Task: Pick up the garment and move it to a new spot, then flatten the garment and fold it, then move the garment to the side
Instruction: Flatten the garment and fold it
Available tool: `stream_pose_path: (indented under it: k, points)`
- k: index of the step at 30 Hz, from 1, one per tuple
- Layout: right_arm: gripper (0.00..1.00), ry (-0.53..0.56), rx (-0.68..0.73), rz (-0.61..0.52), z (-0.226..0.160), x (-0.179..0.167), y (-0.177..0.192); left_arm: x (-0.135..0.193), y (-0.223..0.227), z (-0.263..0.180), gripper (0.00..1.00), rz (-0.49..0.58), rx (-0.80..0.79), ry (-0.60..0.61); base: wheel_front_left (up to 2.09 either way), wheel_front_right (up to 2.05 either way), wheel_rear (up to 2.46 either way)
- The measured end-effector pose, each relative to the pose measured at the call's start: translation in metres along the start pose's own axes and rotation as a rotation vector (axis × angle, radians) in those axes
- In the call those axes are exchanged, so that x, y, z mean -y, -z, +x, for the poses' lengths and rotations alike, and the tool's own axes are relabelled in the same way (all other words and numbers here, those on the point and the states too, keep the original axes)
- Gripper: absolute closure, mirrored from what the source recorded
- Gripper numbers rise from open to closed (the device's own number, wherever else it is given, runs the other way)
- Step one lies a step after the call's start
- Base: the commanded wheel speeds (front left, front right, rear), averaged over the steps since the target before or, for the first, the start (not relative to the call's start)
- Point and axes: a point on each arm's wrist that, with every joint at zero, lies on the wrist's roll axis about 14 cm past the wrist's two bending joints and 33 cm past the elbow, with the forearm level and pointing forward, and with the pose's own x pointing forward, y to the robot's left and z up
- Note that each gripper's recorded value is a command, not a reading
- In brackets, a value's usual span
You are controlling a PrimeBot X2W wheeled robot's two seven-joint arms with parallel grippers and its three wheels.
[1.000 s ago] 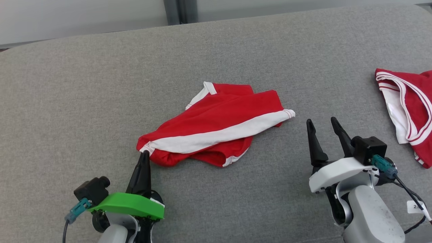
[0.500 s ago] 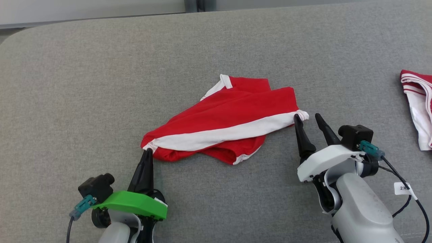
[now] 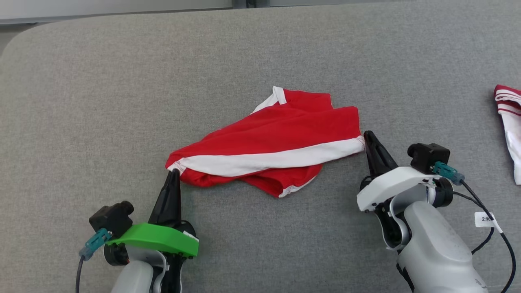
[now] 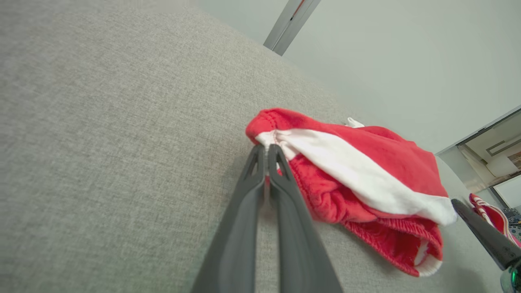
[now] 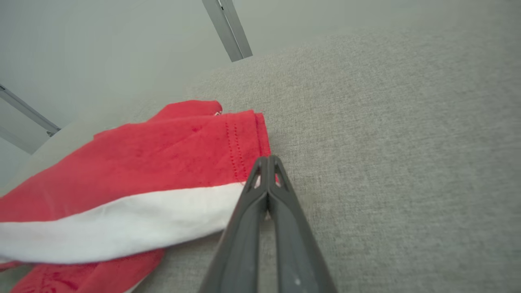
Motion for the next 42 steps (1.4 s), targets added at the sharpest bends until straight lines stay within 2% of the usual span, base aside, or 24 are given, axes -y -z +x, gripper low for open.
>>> stream_pose_path:
  k: [10, 11, 12, 17, 26, 32, 42]
  points:
    - [1.0, 0.012, 0.15, 0.006, -0.03, 0.0, -0.05, 0.027, -0.031, -0.007, 1.0, 0.068, 0.089, 0.075, 0.0, 0.0, 0.0]
    - [0.62, 0.012, 0.161, -0.004, -0.035, -0.001, -0.054, 0.028, -0.032, -0.009, 1.0, 0.067, 0.09, 0.077, 0.0, 0.0, 0.0]
    - [0.0, 0.019, 0.172, -0.001, -0.04, 0.001, -0.056, 0.031, -0.031, -0.012, 1.0, 0.079, 0.089, 0.087, 0.0, 0.0, 0.0]
    - [0.0, 0.069, 0.22, -0.027, -0.068, 0.016, -0.066, 0.036, -0.027, -0.022, 1.0, 0.08, 0.083, 0.098, 0.0, 0.0, 0.0]
    - [0.0, 0.124, 0.178, -0.023, -0.105, 0.03, -0.041, 0.033, -0.021, -0.035, 1.0, 0.074, 0.071, 0.087, 0.0, 0.0, 0.0]
    - [0.0, 0.087, 0.135, -0.024, -0.094, 0.019, -0.029, 0.031, -0.018, -0.033, 1.0, 0.071, 0.061, 0.082, 0.0, 0.0, 0.0]
    - [0.0, 0.003, 0.029, -0.029, -0.038, -0.004, -0.014, 0.028, -0.012, -0.022, 1.0, 0.073, 0.037, 0.08, 0.0, 0.0, 0.0]
